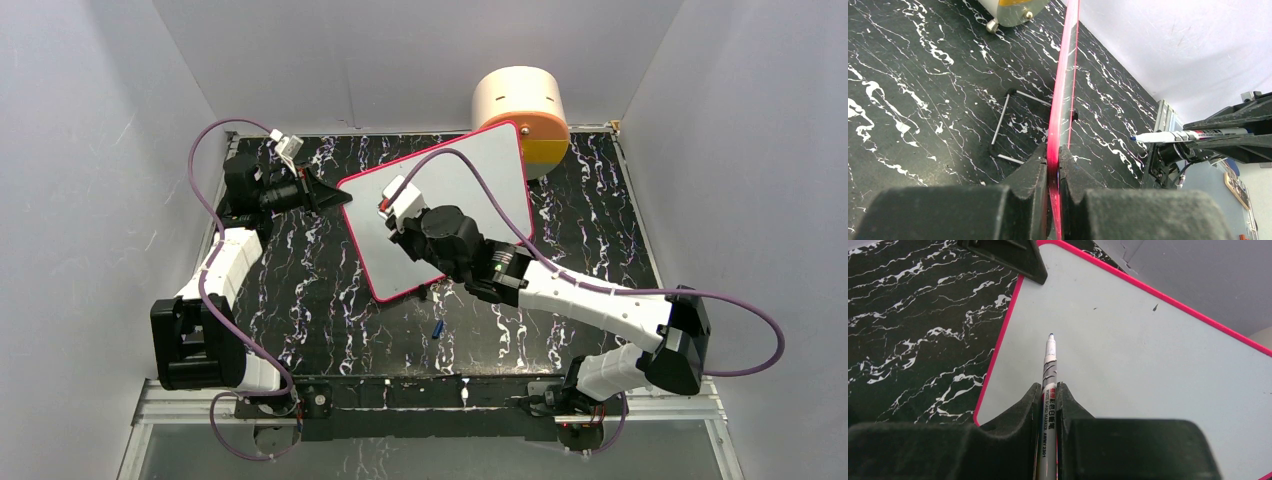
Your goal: Write a sentence on the whiteboard
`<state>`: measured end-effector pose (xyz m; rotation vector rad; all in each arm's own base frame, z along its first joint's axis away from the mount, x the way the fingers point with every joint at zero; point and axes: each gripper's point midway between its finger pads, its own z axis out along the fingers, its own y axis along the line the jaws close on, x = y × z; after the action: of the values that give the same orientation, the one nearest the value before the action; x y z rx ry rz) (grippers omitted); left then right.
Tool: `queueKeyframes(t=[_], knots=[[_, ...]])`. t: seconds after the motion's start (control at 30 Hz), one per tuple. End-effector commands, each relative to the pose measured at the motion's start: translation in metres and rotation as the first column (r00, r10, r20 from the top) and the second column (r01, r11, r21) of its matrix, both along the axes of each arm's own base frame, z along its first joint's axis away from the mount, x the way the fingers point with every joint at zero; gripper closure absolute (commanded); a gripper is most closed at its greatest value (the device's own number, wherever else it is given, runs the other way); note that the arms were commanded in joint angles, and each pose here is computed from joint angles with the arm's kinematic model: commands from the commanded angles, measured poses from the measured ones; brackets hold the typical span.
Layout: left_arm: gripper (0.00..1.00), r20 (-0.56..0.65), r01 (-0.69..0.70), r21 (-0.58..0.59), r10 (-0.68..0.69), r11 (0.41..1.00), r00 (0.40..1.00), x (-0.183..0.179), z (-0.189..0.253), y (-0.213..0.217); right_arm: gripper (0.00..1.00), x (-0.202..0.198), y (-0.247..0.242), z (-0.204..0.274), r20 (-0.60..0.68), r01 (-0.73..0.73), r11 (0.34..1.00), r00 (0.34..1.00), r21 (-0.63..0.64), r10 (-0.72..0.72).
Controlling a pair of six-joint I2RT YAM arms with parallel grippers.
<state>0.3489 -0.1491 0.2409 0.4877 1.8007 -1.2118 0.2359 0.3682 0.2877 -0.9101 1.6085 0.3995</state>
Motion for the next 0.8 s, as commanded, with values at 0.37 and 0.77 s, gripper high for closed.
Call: queueKeyframes(t=[0.37, 0.77], knots=[[1.00, -0.048, 0.019, 0.136, -0.013, 0.991, 0.999, -0.017, -0.032, -0.024, 1.00, 0.014, 0.024, 0.024, 0.062, 0.101, 0.995, 0.993, 0.005, -0.101], [1.00, -0.016, 0.014, 0.145, -0.012, 0.989, 1.000, -0.016, -0.026, -0.024, 1.00, 0.020, 0.016, 0.015, 0.068, 0.161, 0.986, 0.985, -0.035, -0.158]])
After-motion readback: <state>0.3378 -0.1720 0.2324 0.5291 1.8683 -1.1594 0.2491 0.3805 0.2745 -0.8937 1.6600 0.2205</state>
